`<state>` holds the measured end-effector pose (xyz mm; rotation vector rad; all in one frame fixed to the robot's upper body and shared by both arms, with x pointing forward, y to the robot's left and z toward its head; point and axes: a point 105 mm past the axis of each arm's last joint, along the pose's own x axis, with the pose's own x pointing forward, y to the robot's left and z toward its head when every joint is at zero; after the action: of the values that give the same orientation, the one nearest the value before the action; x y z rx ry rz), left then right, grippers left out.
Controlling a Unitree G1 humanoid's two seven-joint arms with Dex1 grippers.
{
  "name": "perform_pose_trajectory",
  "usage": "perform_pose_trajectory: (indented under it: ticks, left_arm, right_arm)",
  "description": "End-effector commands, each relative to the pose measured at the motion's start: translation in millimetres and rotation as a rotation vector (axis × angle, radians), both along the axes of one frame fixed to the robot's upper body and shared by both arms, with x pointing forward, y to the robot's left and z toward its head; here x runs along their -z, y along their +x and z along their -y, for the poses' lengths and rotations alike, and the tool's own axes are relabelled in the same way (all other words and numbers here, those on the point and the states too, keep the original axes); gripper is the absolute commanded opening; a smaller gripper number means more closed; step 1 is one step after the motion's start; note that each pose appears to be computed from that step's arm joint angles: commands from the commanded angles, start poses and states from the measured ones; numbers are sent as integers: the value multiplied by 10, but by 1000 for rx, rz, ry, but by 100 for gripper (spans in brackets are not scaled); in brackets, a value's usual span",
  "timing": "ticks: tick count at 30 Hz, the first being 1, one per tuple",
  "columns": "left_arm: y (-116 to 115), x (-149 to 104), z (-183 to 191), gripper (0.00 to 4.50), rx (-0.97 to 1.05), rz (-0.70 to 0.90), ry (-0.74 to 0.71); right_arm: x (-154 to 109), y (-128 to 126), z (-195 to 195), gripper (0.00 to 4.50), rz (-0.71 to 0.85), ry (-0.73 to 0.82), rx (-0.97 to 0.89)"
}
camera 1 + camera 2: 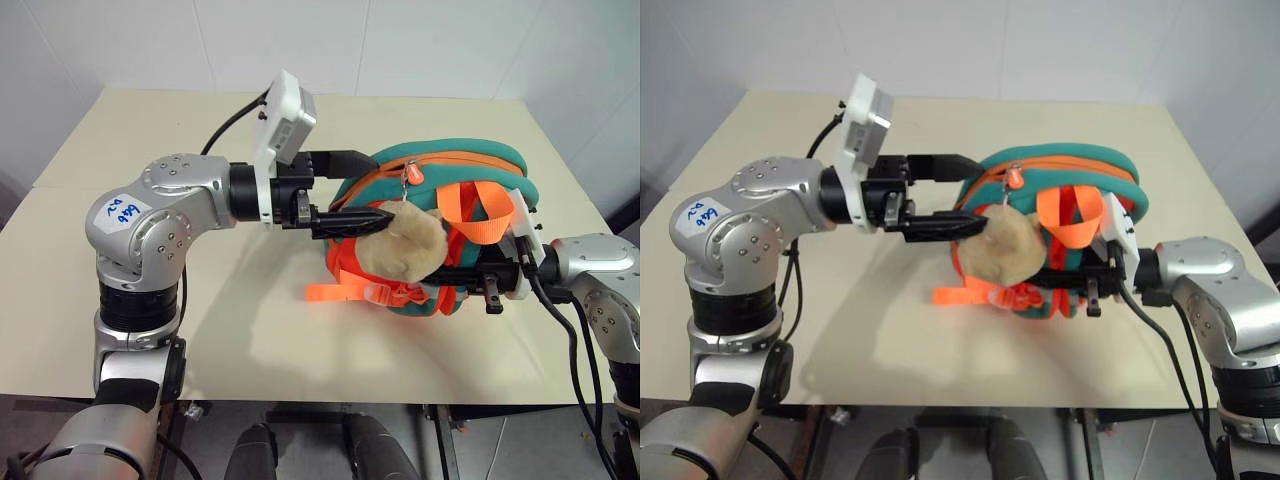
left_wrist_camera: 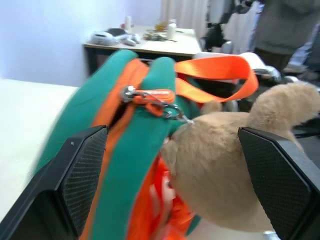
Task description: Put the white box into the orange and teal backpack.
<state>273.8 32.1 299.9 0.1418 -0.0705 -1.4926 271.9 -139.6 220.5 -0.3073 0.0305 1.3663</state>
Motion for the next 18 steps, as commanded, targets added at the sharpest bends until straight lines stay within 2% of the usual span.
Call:
perform_pose_trajectory:
  ticks: [1,7,14,18]
  left_arm:
    - [-237,26,24,446,93,-18,49]
    - [-288,107,-71,446,74,-48,112]
    - [-145,178,-52,446,-18,-42,128]
    - [-142,216,-5,446,-16,-42,144]
  right_arm:
    - [-73,4,-38,0,30,4,-13]
    - [-69,16,-41,0,30,4,-9]
    - [-60,35,-73,0,28,11,-16]
    - [-70,33,-79,0,29,14,-21]
